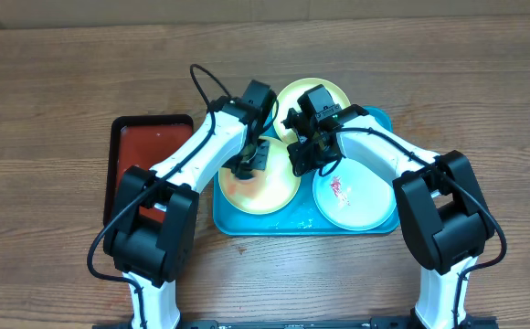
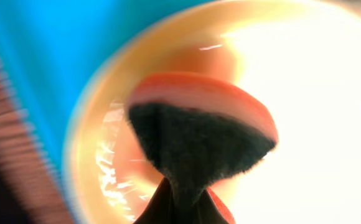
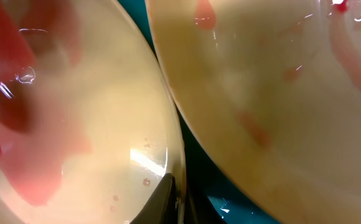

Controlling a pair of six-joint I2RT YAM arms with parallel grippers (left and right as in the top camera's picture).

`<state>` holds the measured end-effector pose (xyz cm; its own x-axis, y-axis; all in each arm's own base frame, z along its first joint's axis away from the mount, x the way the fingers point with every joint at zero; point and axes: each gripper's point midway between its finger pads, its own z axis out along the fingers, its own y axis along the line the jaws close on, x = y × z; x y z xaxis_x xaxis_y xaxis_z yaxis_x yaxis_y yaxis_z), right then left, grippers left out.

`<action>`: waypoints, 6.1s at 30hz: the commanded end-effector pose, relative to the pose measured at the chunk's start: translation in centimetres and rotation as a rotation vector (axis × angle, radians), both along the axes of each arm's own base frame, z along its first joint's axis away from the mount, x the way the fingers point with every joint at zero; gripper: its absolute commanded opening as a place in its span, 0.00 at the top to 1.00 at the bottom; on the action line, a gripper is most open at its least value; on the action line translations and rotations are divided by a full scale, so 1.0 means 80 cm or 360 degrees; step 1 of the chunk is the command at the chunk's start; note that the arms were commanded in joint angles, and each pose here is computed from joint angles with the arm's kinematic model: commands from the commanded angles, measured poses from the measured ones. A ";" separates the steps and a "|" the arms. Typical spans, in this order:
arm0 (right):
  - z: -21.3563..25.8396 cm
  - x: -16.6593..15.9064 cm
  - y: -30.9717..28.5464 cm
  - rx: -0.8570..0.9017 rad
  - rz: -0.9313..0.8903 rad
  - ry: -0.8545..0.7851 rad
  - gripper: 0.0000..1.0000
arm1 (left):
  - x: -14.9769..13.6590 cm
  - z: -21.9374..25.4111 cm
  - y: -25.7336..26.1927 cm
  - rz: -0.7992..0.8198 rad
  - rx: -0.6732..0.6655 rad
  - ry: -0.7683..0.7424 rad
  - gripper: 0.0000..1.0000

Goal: Clean dirty plates on tray and stack at the side

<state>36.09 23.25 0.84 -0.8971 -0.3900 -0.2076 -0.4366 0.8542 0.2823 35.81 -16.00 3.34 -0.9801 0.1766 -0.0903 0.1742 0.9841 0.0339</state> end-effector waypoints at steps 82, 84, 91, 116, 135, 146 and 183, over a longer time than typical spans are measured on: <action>0.264 0.050 0.082 -0.1186 0.0318 -0.1434 0.96 | 0.038 0.099 0.253 0.1078 -0.0023 -0.0335 0.96; 0.275 0.058 0.084 -0.0972 0.0202 -0.1410 0.96 | 0.038 0.099 0.252 0.1077 -0.0026 -0.0334 0.96; 0.240 0.086 0.007 -0.0217 -0.0067 -0.0741 0.96 | 0.038 0.099 0.252 0.1077 -0.0026 -0.0334 0.96; 0.080 0.085 -0.516 0.0087 -0.1789 0.0012 0.96 | 0.039 0.100 0.252 0.1077 -0.0028 -0.0341 0.96; 0.159 0.124 -0.441 0.0291 -0.1516 -0.0094 0.59 | 0.041 0.100 0.252 0.1076 -0.0032 -0.0352 0.96; 0.137 0.190 -0.234 0.0014 -0.0629 -0.0389 0.11 | 0.045 0.101 0.246 0.1067 -0.0084 -0.0356 0.96; 0.044 0.128 -0.075 -0.0402 -0.0135 -0.0114 0.96 | 0.078 0.115 0.147 0.0602 -0.0479 -0.0423 0.96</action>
<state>46.38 14.96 3.33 -0.8809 -0.4442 -0.1633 -0.4518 0.8921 0.0107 41.76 0.07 12.44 -0.8680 -0.3604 -0.3415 -0.3156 0.9315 -0.1810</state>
